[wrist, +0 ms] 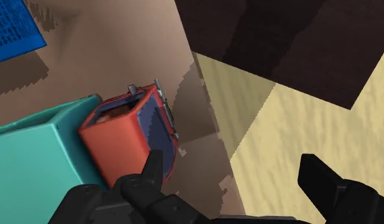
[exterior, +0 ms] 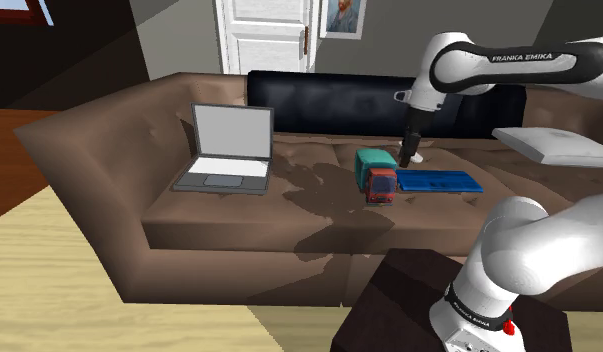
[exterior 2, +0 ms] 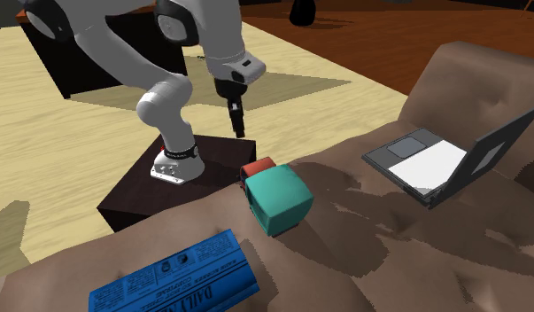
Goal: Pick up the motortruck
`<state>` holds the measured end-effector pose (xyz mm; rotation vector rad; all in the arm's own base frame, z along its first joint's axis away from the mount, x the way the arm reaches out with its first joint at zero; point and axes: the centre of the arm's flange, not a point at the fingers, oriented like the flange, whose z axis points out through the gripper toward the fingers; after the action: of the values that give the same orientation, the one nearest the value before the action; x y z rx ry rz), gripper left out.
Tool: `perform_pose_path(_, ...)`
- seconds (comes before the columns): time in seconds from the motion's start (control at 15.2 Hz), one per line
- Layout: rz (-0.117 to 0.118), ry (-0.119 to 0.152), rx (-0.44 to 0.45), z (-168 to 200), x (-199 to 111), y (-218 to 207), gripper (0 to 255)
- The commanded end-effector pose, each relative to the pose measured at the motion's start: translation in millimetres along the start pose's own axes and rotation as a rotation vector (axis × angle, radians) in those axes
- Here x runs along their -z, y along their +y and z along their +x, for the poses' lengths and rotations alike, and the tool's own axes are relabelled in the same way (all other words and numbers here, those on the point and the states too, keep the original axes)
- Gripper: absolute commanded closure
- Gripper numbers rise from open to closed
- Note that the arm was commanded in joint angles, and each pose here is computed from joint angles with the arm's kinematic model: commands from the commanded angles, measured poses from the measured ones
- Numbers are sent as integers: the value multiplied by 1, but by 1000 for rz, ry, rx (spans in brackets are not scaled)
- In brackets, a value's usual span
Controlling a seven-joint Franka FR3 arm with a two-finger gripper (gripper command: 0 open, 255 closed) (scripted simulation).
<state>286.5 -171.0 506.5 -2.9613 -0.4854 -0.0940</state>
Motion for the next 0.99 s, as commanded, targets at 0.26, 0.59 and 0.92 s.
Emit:
perform_pose_path(0.26,57,27,148,-27,-50,69,0)
perform_pose_path(0.59,76,36,196,-33,-78,93,0)
perform_pose_path(0.92,76,36,196,-36,-107,97,0)
